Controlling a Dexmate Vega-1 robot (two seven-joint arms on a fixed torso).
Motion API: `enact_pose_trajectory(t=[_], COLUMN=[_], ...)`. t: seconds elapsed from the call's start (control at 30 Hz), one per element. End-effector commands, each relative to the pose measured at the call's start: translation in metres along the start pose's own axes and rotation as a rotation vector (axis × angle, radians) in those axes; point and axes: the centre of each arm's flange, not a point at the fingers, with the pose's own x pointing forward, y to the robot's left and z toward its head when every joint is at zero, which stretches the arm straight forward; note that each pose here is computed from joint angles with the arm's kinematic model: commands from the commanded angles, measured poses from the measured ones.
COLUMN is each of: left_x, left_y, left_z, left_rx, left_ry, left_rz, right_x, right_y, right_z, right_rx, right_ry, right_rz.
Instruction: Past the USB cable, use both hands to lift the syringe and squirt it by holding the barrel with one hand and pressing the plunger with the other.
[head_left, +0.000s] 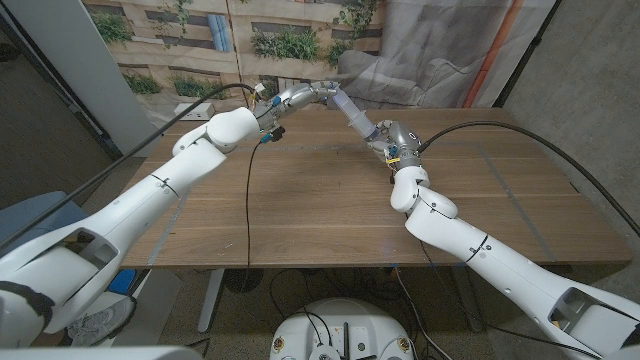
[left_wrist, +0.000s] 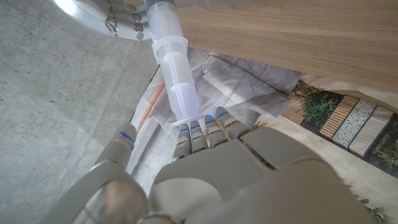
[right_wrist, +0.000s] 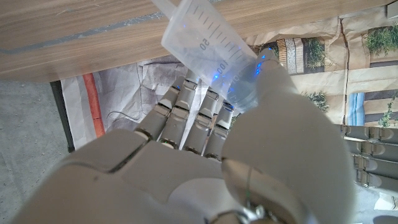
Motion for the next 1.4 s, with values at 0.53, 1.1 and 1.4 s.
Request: enact_pose_trajectory(t=[0.53, 1.1, 1.4], left_x=[0.010, 0.013, 0.017], left_y=[-0.004, -0.009, -0.016], left_z=[-0.002, -0.007, -0.010], left_rx=[-0.021, -0.046, -0.065], left_ry=[-0.006, -0.007, -0.008], left_rz=[-0.053, -0.076, -0.096], right_x=[0.006, 0.008, 0.010], right_y=[0.002, 0.006, 0.005], right_z=[0.006, 0.014, 0.015], right_rx=[0.034, 0.076, 0.081], right_ry=[-0.001, -0.010, -0.012], right_rz=[-0.017, -0.018, -0.031])
